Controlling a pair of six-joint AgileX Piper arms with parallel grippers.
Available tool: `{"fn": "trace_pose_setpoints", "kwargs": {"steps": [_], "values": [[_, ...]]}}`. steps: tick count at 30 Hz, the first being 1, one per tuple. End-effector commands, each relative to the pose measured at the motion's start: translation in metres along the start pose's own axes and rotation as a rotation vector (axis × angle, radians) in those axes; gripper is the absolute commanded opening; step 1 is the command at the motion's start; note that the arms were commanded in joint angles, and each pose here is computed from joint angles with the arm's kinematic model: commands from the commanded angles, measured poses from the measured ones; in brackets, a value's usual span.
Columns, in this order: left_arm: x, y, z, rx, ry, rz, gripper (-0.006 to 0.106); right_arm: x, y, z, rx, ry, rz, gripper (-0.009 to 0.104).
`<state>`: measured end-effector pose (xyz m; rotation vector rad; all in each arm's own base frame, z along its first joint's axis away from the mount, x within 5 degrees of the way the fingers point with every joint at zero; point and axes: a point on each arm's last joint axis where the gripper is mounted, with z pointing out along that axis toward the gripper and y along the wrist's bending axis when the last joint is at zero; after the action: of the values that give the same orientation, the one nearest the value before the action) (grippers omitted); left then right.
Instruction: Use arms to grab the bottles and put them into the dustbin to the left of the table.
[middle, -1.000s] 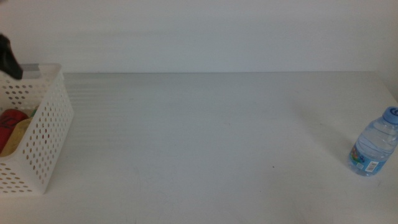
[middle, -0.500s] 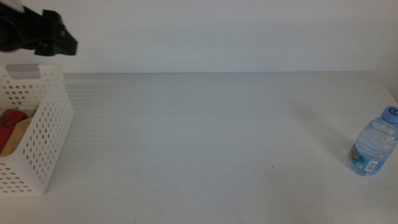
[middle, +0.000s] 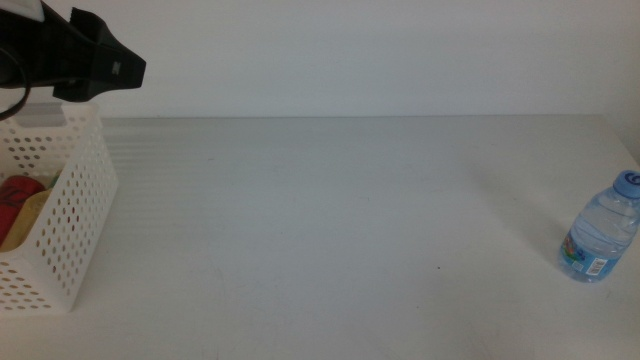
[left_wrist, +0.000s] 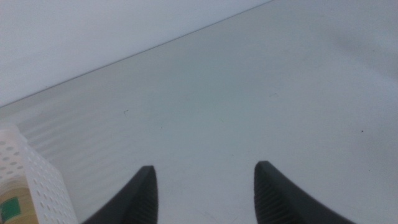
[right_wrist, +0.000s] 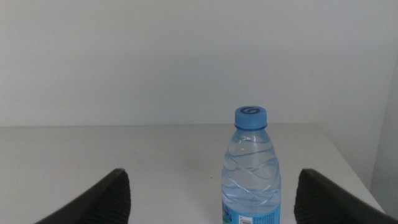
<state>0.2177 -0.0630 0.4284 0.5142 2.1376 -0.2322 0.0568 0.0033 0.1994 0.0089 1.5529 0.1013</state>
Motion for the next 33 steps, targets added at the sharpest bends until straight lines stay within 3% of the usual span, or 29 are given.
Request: {"fn": "trace_pose_setpoints", "kwargs": {"steps": [1, 8, 15, 22, 33], "values": [[-0.01, -0.002, -0.012, -0.005, -0.099, -0.009, 0.044, -0.011, 0.001, -0.003, -0.001, -0.11, -0.017, 0.074], [-0.014, -0.002, -0.012, -0.027, -0.137, 0.013, 0.041, -0.011, 0.001, -0.003, -0.001, -0.11, -0.017, 0.074], [-0.006, -0.047, 0.003, 0.097, -0.125, 0.163, 0.04, -0.011, 0.001, -0.003, -0.002, -0.11, -0.017, 0.074], [0.028, -0.076, 0.017, 0.164, -0.132, 0.095, 0.04, -0.011, 0.001, -0.003, -0.002, -0.11, -0.017, 0.074], [0.064, -0.073, 0.01, 0.165, -0.156, 0.03, 0.04, -0.011, 0.001, -0.003, -0.002, -0.11, -0.017, 0.074]]}}
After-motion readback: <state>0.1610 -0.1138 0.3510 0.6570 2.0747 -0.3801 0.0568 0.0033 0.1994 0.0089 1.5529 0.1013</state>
